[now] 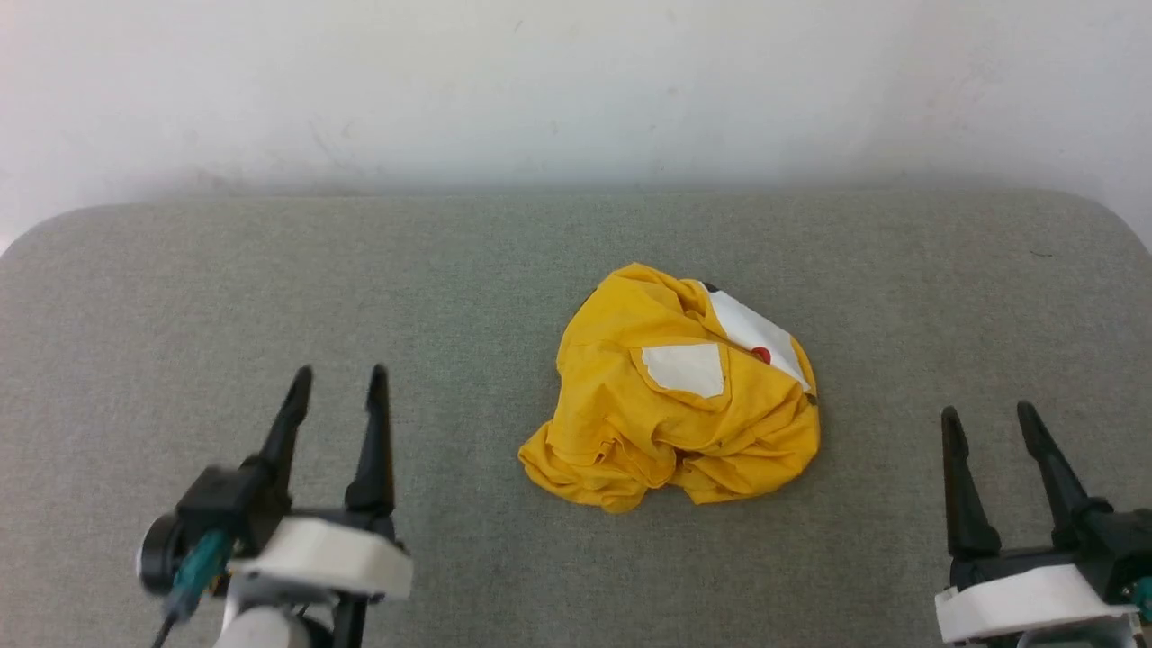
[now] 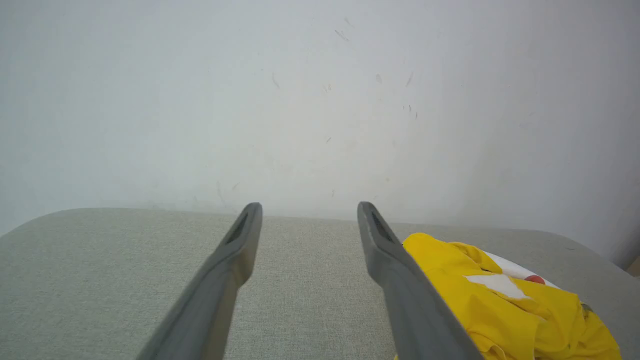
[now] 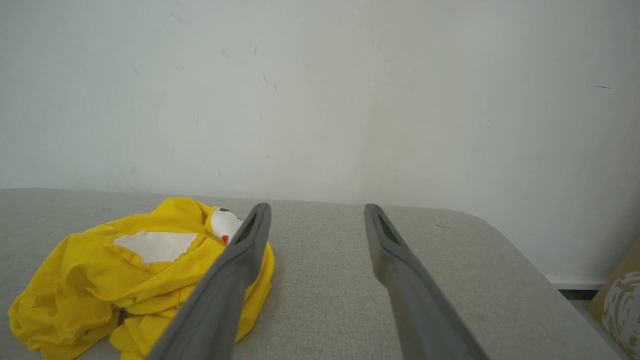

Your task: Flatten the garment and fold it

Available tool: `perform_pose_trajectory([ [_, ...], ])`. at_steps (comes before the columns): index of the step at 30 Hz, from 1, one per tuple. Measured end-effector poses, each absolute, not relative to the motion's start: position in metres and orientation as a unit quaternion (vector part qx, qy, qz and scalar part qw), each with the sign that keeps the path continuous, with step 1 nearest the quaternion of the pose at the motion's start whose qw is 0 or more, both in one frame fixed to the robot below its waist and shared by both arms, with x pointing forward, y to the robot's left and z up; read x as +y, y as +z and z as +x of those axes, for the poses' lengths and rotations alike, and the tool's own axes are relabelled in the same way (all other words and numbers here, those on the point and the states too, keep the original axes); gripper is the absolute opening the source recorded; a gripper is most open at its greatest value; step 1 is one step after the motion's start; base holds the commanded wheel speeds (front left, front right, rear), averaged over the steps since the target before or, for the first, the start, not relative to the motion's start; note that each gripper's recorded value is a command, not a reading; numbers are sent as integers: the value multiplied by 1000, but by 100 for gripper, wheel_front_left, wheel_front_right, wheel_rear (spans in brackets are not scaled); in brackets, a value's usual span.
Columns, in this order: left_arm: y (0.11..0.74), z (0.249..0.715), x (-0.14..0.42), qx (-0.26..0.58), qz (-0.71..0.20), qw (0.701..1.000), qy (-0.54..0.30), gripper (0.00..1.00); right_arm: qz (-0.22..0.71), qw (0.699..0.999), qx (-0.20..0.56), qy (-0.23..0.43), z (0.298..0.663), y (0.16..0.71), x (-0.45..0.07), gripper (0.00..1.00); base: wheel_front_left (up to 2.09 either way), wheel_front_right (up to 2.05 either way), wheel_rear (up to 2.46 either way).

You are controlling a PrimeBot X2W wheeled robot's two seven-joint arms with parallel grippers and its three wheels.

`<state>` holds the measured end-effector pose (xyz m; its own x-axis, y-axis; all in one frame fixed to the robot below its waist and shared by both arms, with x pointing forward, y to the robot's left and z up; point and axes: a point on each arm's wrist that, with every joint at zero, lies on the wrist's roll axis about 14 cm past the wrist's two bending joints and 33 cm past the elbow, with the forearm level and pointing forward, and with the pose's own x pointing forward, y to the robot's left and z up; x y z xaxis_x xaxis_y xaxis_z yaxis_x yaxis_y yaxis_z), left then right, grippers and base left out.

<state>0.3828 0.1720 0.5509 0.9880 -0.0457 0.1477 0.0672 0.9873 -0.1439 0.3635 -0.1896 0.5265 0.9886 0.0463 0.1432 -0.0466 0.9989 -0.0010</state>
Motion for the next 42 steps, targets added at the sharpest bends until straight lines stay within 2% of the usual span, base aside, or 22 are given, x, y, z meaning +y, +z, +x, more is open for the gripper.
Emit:
perform_pose_trajectory([
  [6, 543, 345, 193, -79, -19, 997, 19, 100, 8, 998, -48, 27, 354, 511, -187, 100, 0, 0, 0],
  [11, 534, 326, 206, -68, -12, 996, 53, 100, 11, 999, -36, 34, 352, 504, -182, 100, 0, 0, 0],
  [15, 542, 323, 207, -84, -15, 995, 60, 100, 8, 998, -29, 53, 361, 506, -170, 100, 0, 0, 0],
  [19, 540, 324, 207, -83, -21, 994, 61, 100, 1, 996, -20, 87, 385, 519, -145, 100, 0, 0, 0],
  [23, 537, 331, 209, -80, -33, 994, 62, 100, -1, 994, 31, 107, 413, 518, -129, 100, 0, 0, 0],
  [27, 529, 338, 209, -69, -41, 995, 60, 100, -22, 983, 127, 130, 431, 494, -111, 100, 0, 0, 0],
  [34, 517, 338, 221, -53, -49, 994, 79, 100, -81, 947, 259, 171, 442, 453, -93, 100, 0, 0, 0],
  [41, 506, 331, 233, -37, -51, 993, 101, 100, -119, 920, 318, 197, 445, 424, -84, 100, 0, 0, 0],
  [42, 506, 330, 236, -36, -49, 993, 105, 100, -115, 918, 321, 202, 444, 421, -80, 61, 0, 0, 0],
])
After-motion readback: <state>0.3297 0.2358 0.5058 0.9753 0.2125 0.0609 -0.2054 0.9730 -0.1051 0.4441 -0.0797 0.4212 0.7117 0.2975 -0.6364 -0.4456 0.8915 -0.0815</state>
